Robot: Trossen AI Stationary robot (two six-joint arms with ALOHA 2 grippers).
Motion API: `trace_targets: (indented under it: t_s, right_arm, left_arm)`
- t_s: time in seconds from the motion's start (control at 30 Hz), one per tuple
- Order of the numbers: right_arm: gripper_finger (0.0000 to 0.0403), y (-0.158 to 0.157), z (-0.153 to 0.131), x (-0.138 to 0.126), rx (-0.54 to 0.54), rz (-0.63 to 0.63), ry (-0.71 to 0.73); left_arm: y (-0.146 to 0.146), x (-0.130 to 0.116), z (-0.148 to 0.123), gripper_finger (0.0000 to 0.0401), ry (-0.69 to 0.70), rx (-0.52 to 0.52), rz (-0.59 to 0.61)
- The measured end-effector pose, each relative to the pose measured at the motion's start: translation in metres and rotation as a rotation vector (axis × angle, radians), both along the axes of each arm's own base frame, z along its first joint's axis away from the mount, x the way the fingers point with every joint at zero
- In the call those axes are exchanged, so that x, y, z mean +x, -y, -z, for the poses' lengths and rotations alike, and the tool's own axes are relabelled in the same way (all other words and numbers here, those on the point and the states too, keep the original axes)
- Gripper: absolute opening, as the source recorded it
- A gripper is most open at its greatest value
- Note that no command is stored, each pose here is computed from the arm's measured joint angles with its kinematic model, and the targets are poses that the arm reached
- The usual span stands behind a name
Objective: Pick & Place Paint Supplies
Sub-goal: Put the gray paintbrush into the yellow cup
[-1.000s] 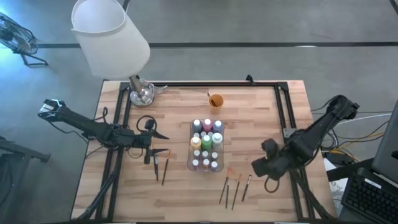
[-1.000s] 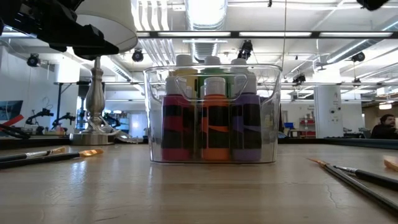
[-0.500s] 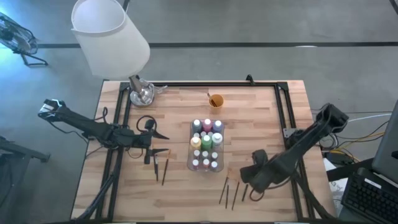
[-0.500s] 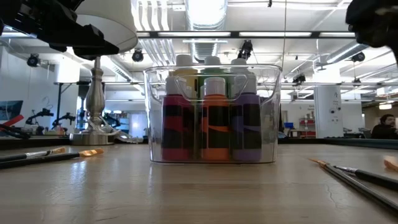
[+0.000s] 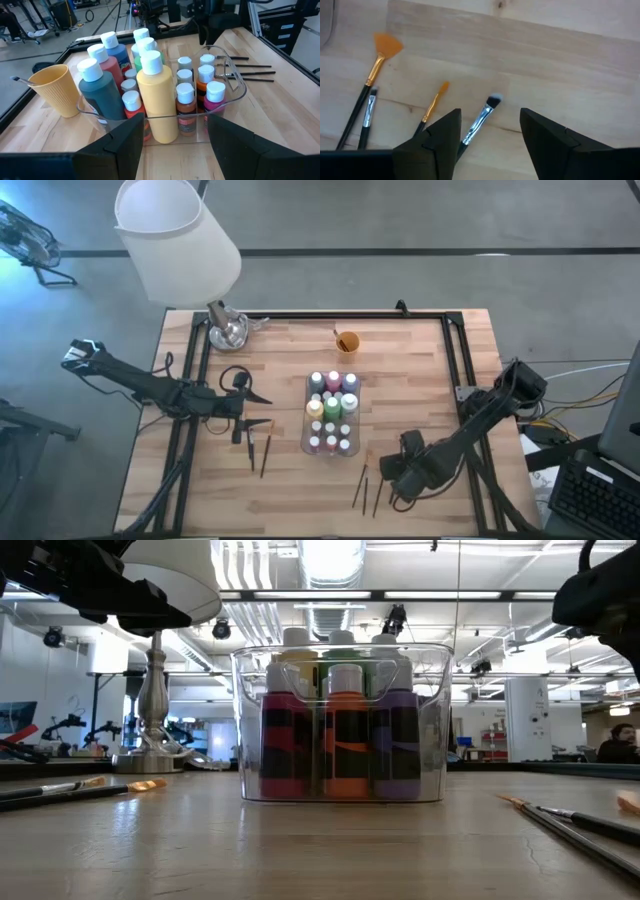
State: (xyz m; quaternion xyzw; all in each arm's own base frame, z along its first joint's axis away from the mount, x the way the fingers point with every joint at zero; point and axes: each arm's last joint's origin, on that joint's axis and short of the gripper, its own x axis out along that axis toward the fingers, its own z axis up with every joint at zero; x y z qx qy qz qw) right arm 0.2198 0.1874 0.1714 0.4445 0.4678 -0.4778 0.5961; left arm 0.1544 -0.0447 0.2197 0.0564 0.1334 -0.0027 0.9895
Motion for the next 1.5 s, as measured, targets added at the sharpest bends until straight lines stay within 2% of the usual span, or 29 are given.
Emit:
trace_targets:
  t_s: [0.2, 0.57, 0.73, 1.5]
  right_arm:
    - [0.0206, 0.002, 0.005, -0.003, -0.008, 0.007, -0.009]
    - [0.0174, 0.007, 0.034, -0.007, 0.037, 0.012, 0.072]
    - [0.0161, 0.009, 0.036, -0.009, 0.036, 0.01, 0.076]
    - [0.0051, 0.011, 0.04, -0.012, 0.024, 0.002, 0.051]
  left_arm:
    - [0.0, 0.0, 0.0, 0.0222, 0.0, 0.0, 0.0]
    - [0.0, 0.0, 0.0, 0.0223, 0.0, 0.0, 0.0]
    - [0.0, 0.0, 0.0, 0.0222, 0.0, 0.0, -0.001]
    - [0.0, 0.0, 0.0, 0.0222, 0.0, 0.0, 0.0]
